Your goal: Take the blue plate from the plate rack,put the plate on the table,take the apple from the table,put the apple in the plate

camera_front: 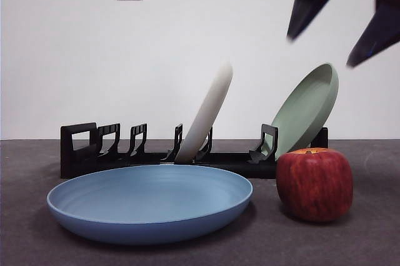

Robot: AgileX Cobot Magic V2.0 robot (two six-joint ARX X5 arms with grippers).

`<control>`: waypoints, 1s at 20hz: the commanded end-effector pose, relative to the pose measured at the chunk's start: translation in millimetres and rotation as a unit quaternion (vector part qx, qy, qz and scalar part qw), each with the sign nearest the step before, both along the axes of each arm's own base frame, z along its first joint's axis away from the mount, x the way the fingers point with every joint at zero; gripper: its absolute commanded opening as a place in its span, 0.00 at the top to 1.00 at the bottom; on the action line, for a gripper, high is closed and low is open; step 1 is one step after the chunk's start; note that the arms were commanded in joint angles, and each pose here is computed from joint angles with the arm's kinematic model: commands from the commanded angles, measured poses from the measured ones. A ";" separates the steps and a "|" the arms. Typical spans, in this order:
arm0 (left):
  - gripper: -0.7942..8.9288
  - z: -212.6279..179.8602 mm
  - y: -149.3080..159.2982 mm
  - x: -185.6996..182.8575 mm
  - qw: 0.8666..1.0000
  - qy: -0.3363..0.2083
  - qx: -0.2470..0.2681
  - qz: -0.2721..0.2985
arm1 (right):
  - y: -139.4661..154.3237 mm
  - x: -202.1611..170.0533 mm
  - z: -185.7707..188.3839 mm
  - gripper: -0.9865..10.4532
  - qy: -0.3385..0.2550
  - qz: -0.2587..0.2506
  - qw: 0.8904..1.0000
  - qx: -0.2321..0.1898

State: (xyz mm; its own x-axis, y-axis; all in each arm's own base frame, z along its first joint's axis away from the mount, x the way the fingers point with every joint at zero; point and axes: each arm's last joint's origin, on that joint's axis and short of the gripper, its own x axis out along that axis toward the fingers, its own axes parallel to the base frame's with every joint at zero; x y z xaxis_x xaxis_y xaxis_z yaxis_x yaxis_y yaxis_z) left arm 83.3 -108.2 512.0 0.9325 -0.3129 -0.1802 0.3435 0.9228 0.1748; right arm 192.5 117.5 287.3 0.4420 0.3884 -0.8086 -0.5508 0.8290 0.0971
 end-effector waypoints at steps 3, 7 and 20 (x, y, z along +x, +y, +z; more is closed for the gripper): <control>0.40 -4.1 9.6 -3.7 0.999 0.005 0.033 0.028 | 25.0 16.4 -34.5 0.33 0.053 0.024 0.996 -0.061; 0.40 -11.2 11.7 -4.4 0.997 0.024 0.066 0.037 | 35.2 31.3 -62.8 0.33 0.082 0.020 0.991 -0.107; 0.40 -12.2 13.3 -4.3 0.995 0.024 0.069 0.061 | 47.5 42.6 -106.2 0.79 0.174 0.026 0.977 -0.122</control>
State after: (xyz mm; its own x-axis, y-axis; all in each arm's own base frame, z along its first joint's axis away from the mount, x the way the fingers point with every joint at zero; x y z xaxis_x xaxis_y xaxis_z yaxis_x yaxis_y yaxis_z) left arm 78.9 -95.8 500.1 0.9485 -0.1774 -0.2623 0.2548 0.9196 0.2991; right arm 234.9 164.2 182.1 0.1113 0.1842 -0.9766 -0.5685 0.8178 0.0894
